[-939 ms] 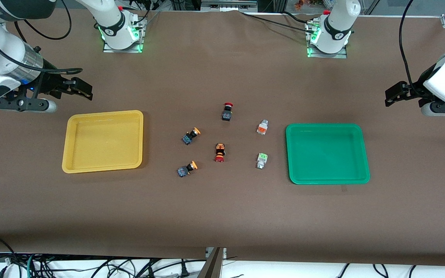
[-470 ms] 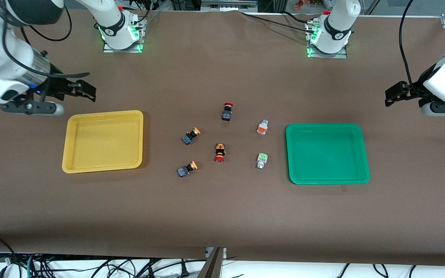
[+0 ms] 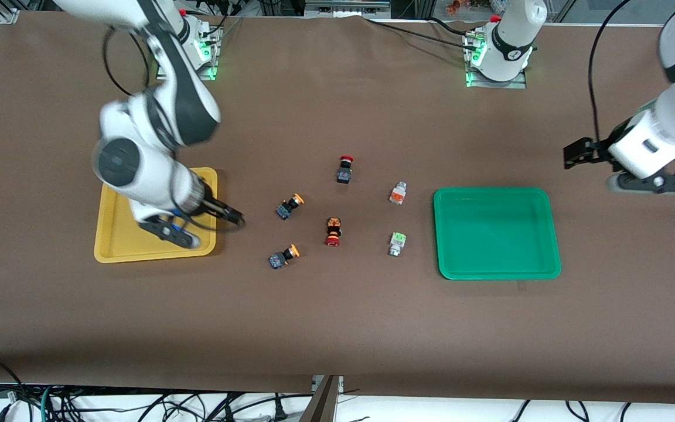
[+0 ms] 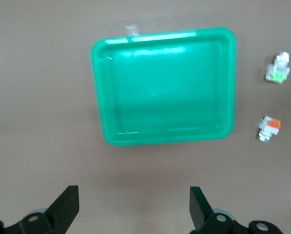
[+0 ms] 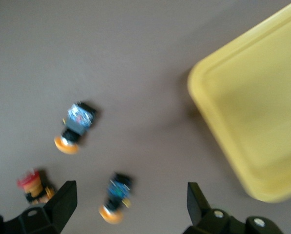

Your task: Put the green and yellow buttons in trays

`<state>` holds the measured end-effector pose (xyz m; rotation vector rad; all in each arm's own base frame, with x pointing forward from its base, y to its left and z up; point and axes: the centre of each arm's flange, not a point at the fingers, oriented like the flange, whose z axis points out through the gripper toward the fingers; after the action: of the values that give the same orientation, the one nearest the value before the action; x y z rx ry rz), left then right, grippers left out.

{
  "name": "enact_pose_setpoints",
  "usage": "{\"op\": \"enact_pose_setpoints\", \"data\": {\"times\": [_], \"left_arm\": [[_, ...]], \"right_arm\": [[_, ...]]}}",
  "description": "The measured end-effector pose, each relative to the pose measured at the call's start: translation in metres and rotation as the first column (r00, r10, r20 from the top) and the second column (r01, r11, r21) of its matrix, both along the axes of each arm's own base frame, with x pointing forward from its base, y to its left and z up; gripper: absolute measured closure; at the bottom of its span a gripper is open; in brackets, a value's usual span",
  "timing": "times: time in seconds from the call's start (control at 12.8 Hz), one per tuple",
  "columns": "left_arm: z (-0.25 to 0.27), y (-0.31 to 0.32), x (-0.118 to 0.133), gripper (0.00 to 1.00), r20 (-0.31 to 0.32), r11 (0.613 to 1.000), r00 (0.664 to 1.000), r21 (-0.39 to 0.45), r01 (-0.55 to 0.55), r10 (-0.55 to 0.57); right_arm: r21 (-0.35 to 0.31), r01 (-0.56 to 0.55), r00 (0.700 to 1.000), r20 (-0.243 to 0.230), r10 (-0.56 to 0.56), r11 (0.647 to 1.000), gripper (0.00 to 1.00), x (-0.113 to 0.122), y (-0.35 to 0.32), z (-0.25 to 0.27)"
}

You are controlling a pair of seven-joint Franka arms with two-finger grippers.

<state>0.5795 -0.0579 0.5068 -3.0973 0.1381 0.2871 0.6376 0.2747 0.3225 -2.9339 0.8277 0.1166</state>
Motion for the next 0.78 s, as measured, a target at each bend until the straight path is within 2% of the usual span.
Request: {"op": "enact_pose_setpoints", "data": {"times": [0.08, 0.23, 0.39, 0.55, 0.78], "left_arm": [[-0.023, -0.026, 0.007, 0.00, -0.016, 0.999, 0.999, -0.005, 0.034, -0.034], [-0.079, -0.082, 0.028, 0.00, 0.008, 0.997, 0.999, -0.062, 0.051, -0.051], [-0.134, -0.128, 0.047, 0.00, 0.076, 0.991, 0.997, -0.128, 0.042, -0.033], [-0.177, -0.169, 0.057, 0.00, 0.160, 0.986, 0.987, -0.158, 0.056, -0.031], [-0.247, -0.249, 0.046, 0.00, 0.264, 0.977, 0.964, -0.197, 0.079, -0.024]], "right_arm": [[0.006, 0.079, 0.997, 0.027, -0.079, 0.997, 0.00, 0.008, 0.020, -0.032], [0.020, 0.188, 0.980, 0.065, -0.189, 0.982, 0.00, 0.014, 0.054, -0.086], [0.033, 0.230, 0.970, 0.072, -0.232, 0.973, 0.00, 0.014, 0.069, -0.120], [0.055, 0.254, 0.964, 0.072, -0.257, 0.966, 0.01, 0.017, 0.070, -0.128], [0.081, 0.283, 0.955, 0.067, -0.289, 0.956, 0.01, 0.020, 0.068, -0.131]]}}
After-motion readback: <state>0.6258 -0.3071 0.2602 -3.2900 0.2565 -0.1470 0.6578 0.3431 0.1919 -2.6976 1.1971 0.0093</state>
